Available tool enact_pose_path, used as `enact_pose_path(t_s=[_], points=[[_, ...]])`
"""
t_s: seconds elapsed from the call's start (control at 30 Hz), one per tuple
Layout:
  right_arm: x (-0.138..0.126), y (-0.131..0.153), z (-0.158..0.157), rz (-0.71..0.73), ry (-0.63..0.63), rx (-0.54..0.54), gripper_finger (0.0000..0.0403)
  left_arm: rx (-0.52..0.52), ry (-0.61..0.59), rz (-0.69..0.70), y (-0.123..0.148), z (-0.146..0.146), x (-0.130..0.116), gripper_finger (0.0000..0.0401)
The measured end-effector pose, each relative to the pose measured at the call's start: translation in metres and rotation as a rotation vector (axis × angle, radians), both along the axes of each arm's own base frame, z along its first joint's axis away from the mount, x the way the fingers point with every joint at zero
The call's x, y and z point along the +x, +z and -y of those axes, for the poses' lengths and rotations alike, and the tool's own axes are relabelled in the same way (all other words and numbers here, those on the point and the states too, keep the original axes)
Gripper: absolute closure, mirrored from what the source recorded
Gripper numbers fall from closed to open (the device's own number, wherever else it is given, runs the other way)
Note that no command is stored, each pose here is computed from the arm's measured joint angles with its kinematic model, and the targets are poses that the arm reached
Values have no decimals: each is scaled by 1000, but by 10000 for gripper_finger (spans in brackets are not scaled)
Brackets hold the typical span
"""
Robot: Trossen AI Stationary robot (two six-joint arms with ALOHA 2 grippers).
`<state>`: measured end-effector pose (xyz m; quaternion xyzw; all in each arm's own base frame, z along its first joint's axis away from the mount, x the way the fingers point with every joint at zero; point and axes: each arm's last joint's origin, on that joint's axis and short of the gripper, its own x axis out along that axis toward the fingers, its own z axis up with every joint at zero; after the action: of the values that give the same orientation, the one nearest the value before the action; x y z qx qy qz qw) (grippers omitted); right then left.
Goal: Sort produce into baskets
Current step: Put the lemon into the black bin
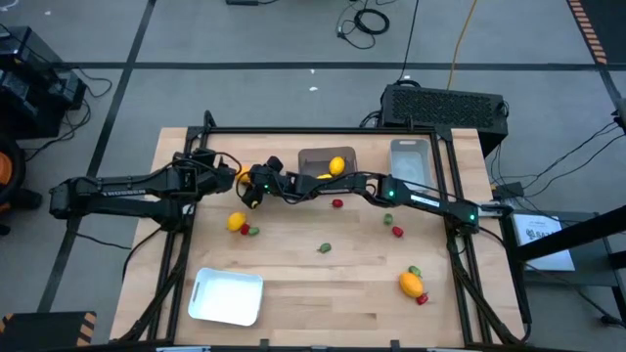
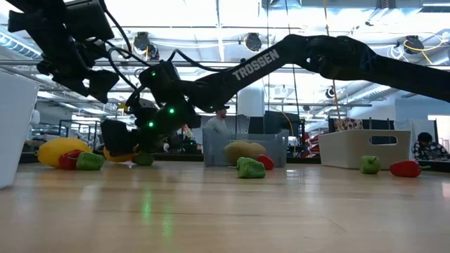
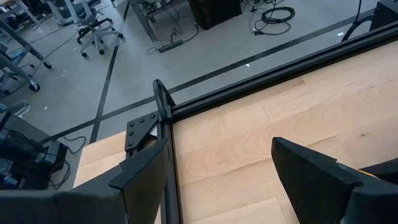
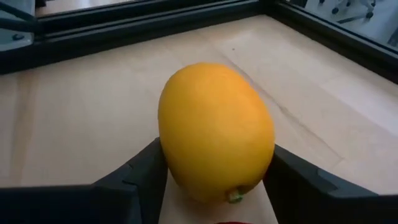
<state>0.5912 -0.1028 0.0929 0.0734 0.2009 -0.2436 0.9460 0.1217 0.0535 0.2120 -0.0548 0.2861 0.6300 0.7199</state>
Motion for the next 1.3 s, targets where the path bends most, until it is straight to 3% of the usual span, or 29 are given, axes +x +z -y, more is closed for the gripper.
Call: enact_pose_path(t_s=[0.13,0.43,1.03,1.17,1.3], points=[[-2,13,-8,-49,37,9,183,-10,-11,-8,0,0,0,111],[-25,71,-8,-241,46,17,179,-13,-13,-10,0,0,0,111],[-114,168,7,-716,15,95,179,-29,-20,-2,-1,0,1,111],[-136,180,7,-837,-12,133,179,-32,-21,0,-1,0,1,111],[-141,176,15,-884,-78,110,179,-35,-22,3,-1,0,1,111]])
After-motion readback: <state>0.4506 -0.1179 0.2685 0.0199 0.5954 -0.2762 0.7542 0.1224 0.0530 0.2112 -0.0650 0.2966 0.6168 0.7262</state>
